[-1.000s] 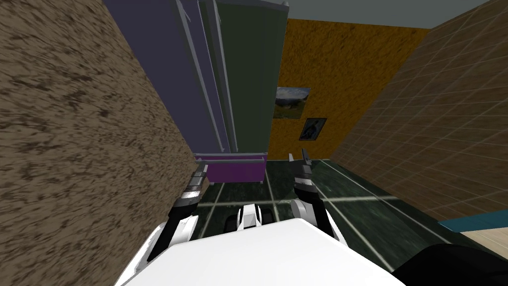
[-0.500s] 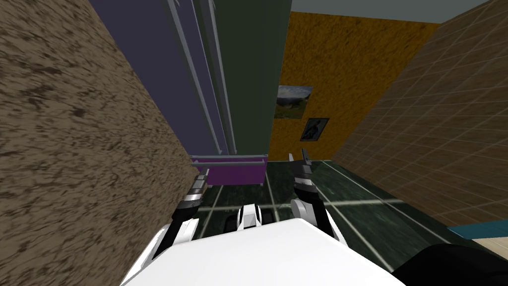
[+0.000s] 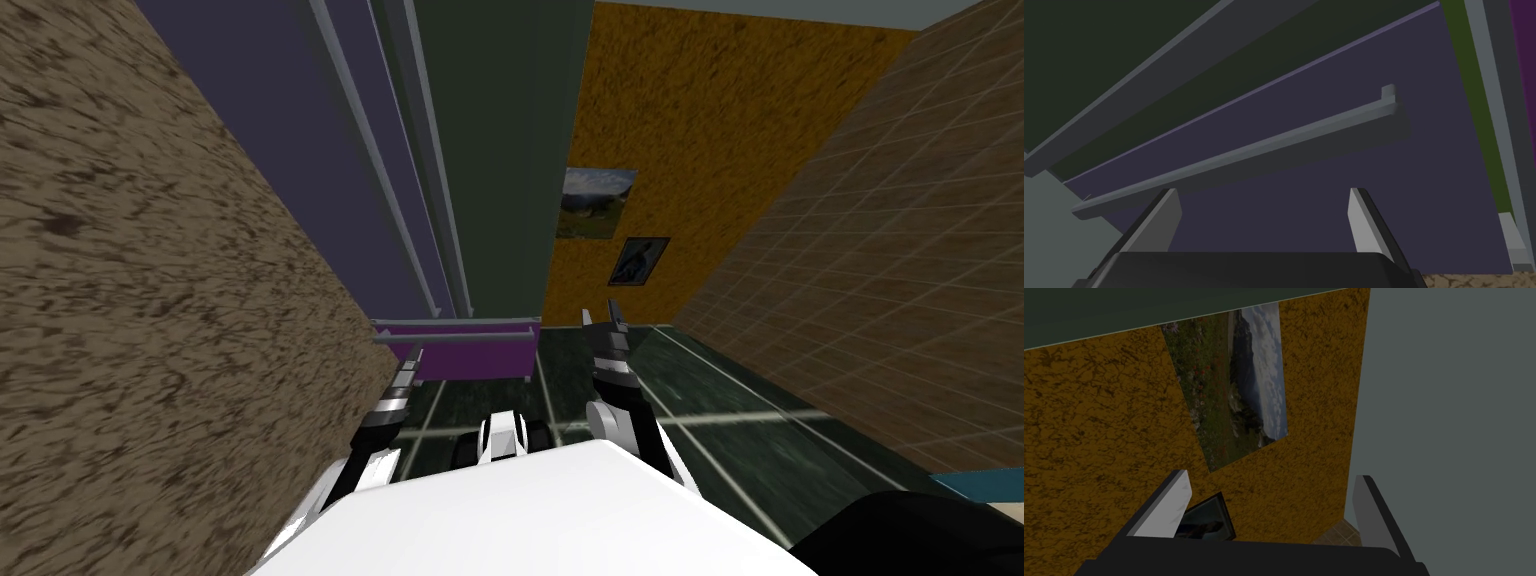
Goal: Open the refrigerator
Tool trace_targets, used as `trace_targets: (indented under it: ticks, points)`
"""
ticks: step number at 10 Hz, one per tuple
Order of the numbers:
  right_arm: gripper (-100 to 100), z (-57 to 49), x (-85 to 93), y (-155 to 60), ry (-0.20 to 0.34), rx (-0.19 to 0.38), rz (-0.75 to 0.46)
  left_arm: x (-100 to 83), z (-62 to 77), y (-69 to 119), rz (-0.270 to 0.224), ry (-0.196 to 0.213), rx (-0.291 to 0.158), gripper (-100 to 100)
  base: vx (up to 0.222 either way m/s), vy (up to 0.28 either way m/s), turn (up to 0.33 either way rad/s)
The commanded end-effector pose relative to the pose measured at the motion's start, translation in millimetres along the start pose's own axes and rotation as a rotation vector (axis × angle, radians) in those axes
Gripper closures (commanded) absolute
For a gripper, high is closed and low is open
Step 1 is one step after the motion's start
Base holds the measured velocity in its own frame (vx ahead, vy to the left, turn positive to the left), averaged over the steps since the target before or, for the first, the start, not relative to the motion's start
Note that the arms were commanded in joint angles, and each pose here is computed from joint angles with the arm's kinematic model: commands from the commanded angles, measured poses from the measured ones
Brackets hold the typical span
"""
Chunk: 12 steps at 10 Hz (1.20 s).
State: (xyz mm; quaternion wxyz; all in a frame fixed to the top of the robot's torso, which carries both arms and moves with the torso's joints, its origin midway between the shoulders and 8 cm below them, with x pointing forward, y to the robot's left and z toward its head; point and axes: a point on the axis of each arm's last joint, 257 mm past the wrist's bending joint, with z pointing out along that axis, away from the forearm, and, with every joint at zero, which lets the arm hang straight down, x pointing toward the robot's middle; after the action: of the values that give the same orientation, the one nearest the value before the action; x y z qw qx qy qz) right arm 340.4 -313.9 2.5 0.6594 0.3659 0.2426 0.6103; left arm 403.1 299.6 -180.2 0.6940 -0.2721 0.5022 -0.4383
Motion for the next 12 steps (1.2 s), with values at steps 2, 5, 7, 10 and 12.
trace_targets:
  ticks: [2, 5, 7, 10, 12]
  points:
    - [0, 0.0, 0.0, 0.0, 0.0, 0.0, 0.0, 9.0, -16.2, 32.2, 0.007, 0.021, -0.055, -100, 0.122, -0.034, -0.002]
    - [0, 0.0, 0.0, 0.0, 0.0, 0.0, 0.0, 17.6, -31.3, 57.5, 0.01, 0.037, -0.097, -100, 0.111, -0.006, -0.004]
    - [0, 0.0, 0.0, 0.0, 0.0, 0.0, 0.0, 22.7, -40.4, 71.1, 0.01, 0.045, -0.123, -100, 0.123, -0.026, -0.002]
    - [0, 0.0, 0.0, 0.0, 0.0, 0.0, 0.0, 32.5, -57.7, 93.7, 0.006, 0.057, -0.167, -100, 0.122, -0.033, -0.003]
    - [0, 0.0, 0.0, 0.0, 0.0, 0.0, 0.0, 37.7, -66.4, 103.8, 0.003, 0.062, -0.188, -100, 0.092, -0.021, -0.002]
